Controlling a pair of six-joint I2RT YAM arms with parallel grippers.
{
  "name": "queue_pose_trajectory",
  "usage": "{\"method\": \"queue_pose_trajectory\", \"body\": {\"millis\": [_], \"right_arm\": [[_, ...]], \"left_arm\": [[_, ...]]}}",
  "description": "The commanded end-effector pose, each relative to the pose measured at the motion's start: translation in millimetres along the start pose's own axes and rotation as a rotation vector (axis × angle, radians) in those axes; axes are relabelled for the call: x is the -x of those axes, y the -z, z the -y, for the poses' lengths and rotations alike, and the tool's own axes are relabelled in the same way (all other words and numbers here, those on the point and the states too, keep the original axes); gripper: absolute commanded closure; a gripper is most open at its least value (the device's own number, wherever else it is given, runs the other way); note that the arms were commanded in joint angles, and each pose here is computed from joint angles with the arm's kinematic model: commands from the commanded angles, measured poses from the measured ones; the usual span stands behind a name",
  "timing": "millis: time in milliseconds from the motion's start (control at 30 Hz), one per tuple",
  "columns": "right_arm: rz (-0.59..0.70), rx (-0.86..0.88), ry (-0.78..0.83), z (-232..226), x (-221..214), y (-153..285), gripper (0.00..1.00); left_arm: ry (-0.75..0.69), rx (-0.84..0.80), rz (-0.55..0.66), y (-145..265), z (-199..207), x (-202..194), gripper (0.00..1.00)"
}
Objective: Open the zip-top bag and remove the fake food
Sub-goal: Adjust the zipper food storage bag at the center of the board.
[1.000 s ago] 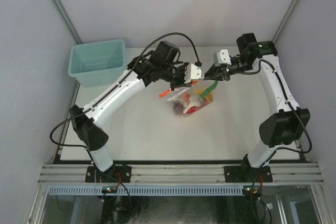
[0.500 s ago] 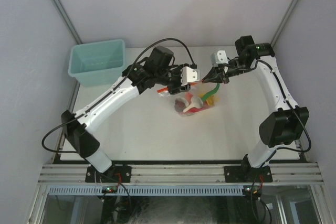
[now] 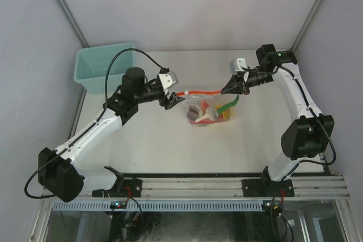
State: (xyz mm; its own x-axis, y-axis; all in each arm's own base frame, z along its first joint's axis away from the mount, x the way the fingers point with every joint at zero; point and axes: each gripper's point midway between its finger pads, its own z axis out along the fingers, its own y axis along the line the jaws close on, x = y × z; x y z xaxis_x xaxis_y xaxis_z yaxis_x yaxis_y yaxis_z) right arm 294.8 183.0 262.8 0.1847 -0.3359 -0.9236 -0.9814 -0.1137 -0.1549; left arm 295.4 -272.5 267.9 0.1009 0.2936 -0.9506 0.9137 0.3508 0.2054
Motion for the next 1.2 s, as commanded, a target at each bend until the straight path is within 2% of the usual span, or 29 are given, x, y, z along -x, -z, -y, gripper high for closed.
{"method": "queue_pose_trajectory", "body": {"millis": [0,167,367,767,1067,1167], "right_arm": [[0.027,-0.020,0.057,-6,17,6,1.00],[0.024,-0.017,0.060,-8,17,6,1.00],[0.024,-0.015,0.064,-10,18,6,1.00],[0.020,-0.016,0.063,-11,17,7,1.00],[0.019,-0.017,0.061,-11,17,8,1.00],[0.022,-0.017,0.062,-10,17,8,1.00]], "left_arm": [[0.018,-0.001,0.098,1,3,7,0.28],[0.056,0.009,0.112,-5,-3,-3,0.29],[0.089,0.001,0.099,-8,-16,-11,0.37],[0.166,-0.110,0.072,-22,-8,-18,0.64],[0.172,-0.121,0.092,-21,-8,-9,0.66],[0.179,-0.132,0.090,-22,-6,-10,0.73]]}}
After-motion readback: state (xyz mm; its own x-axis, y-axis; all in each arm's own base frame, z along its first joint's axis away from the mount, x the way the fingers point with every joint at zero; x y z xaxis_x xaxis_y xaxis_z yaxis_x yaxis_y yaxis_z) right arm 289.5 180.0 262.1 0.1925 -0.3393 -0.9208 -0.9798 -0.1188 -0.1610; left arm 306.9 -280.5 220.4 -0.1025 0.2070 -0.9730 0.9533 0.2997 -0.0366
